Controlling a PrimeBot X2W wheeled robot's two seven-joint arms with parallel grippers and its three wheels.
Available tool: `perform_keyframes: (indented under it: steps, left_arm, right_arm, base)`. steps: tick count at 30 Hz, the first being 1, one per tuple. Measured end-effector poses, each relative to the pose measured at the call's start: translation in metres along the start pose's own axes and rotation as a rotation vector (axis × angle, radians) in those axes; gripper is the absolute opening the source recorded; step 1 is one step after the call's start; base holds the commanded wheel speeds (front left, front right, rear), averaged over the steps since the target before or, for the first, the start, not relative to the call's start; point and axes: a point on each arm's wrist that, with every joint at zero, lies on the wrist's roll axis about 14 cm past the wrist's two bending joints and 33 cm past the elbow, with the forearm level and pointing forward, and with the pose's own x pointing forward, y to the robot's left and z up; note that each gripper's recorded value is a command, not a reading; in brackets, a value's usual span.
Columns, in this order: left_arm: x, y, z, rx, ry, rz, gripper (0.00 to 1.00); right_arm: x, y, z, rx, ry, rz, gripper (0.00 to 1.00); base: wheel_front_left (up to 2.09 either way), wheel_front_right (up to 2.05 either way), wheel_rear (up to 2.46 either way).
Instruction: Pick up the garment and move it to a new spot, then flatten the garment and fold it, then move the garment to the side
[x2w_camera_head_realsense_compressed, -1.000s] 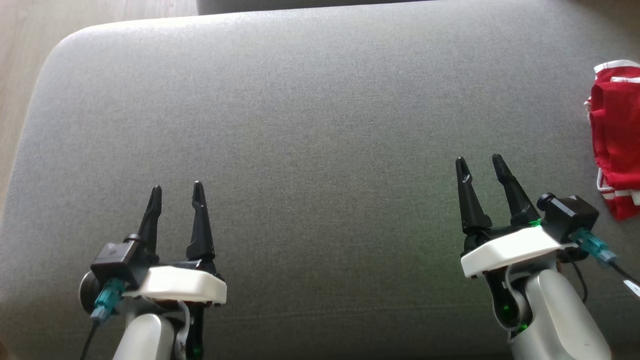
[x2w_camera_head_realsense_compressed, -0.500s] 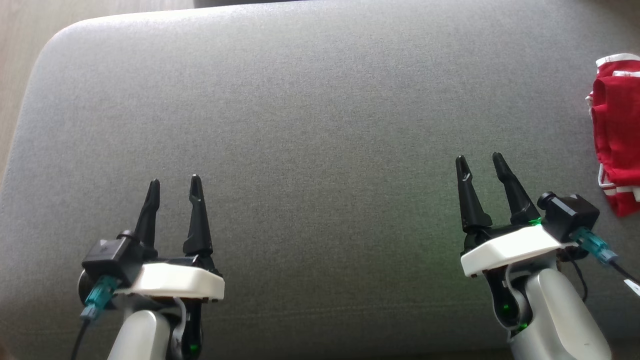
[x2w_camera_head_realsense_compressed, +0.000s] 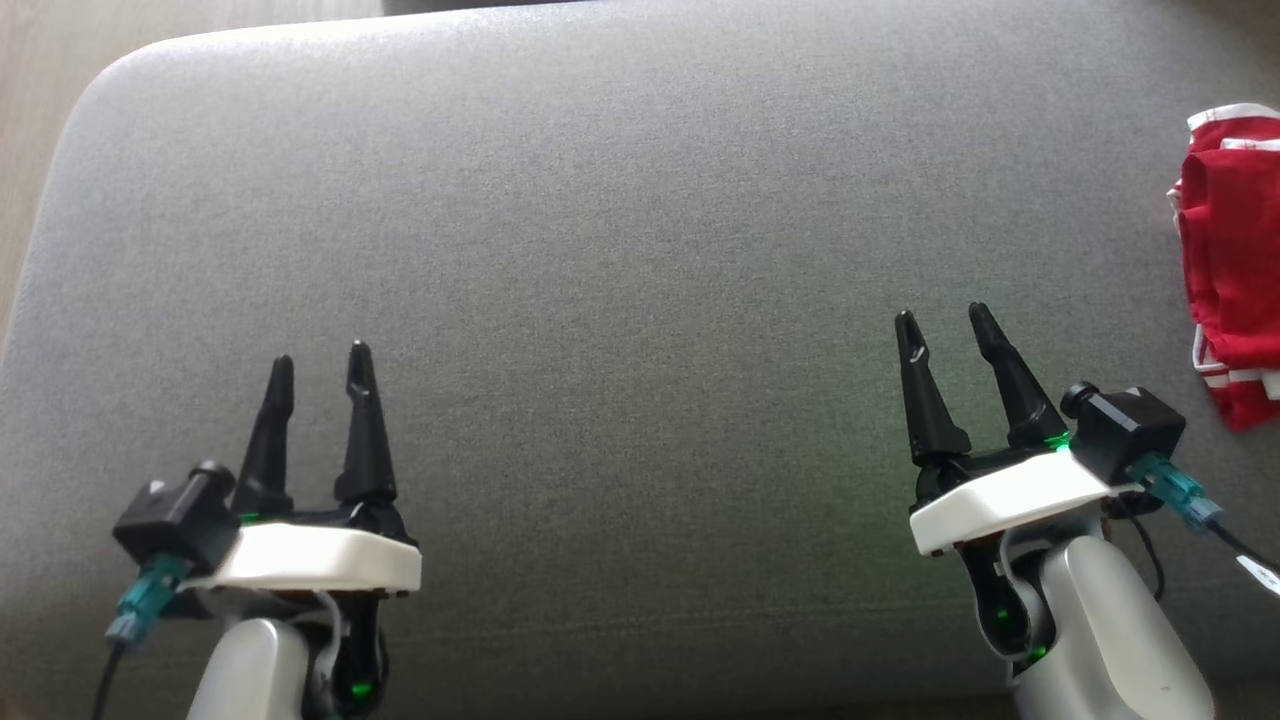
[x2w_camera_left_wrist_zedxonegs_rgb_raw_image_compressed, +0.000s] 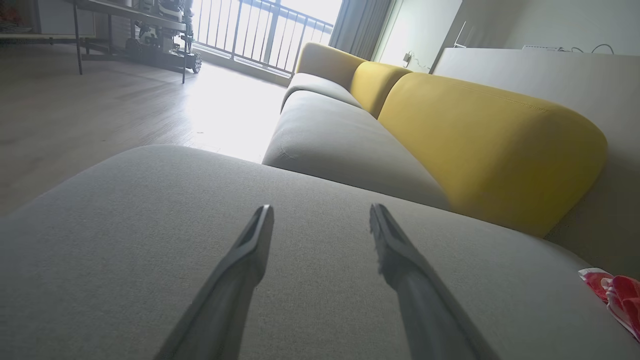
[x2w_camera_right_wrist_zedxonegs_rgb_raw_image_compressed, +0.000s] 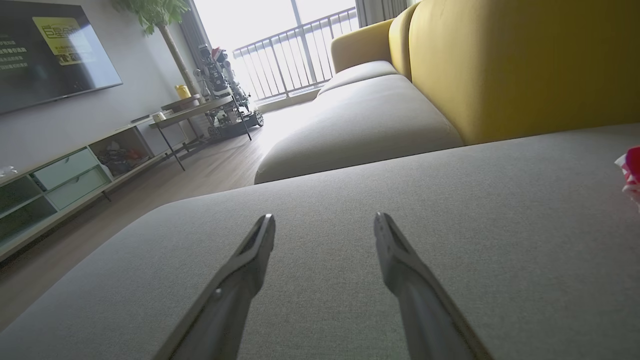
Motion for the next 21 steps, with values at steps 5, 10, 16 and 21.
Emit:
perform_keyframes:
  steps: [5, 10, 16, 21]
  left_arm:
    - [0.000, 0.006, 0.002, -0.016, -0.004, 0.022, 1.00]
    - [-0.001, 0.008, 0.002, -0.069, -0.005, 0.034, 0.00]
    - [-0.020, 0.022, -0.033, -0.071, 0.109, 0.086, 0.00]
    - [-0.021, 0.023, -0.035, -0.121, 0.123, 0.099, 0.00]
  right_arm:
    - [0.000, 0.000, 0.001, 0.000, -0.002, 0.001, 1.00]
    - [0.000, 0.001, 0.002, -0.001, -0.006, 0.002, 0.00]
    - [-0.022, -0.010, -0.035, 0.016, 0.113, -0.043, 0.00]
    - [-0.025, -0.013, -0.036, 0.071, 0.115, -0.064, 0.00]
  base:
    - [0.00, 0.00, 0.00]
    - [0.00, 0.00, 0.00]
    - [0.00, 0.00, 0.00]
    - [0.00, 0.00, 0.00]
